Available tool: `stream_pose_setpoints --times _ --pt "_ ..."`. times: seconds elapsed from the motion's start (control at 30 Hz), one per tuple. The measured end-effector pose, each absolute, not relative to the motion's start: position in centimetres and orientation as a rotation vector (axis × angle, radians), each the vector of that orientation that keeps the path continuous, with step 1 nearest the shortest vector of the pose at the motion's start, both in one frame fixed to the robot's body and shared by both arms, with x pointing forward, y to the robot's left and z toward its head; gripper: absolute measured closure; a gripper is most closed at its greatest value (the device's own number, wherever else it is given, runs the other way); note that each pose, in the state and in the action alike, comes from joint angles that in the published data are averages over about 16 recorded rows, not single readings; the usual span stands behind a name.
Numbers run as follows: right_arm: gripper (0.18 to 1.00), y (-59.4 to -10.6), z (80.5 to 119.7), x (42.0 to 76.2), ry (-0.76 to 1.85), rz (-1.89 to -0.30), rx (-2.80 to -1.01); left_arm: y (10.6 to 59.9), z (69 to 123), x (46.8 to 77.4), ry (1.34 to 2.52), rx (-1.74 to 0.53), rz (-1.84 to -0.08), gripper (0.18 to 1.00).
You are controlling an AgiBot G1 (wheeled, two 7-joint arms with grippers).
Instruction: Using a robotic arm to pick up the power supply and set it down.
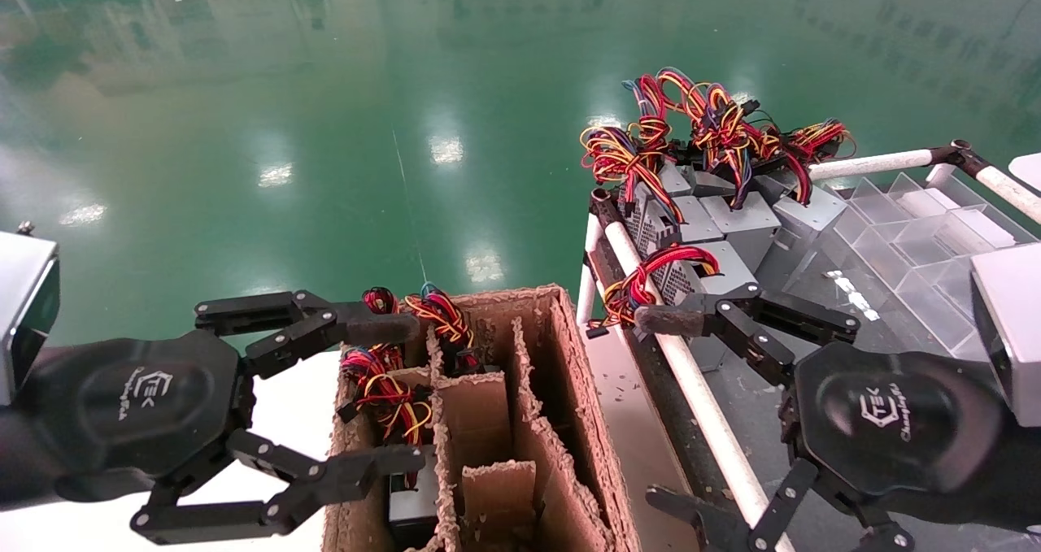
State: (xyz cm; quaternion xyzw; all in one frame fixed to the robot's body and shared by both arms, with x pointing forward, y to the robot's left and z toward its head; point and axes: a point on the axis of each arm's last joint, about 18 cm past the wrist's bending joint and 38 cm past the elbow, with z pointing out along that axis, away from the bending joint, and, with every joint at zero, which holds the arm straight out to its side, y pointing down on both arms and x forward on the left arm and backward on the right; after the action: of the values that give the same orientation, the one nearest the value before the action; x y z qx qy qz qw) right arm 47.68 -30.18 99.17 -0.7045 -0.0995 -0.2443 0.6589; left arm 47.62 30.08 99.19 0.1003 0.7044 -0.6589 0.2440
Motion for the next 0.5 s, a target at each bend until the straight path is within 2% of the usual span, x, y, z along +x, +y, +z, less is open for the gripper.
stream_pose_setpoints --times 0.27,0.5 --pt "0.178 -29.7 98.8 49.3 -0.182 -0.592 -1.611 30.1 99.2 47.6 1.924 0.274 -1.800 0.562" --pt "0.178 -28.4 98.1 52.8 -0.108 -0.671 -1.627 30.1 99.2 47.6 1.924 0.274 -1.800 0.726"
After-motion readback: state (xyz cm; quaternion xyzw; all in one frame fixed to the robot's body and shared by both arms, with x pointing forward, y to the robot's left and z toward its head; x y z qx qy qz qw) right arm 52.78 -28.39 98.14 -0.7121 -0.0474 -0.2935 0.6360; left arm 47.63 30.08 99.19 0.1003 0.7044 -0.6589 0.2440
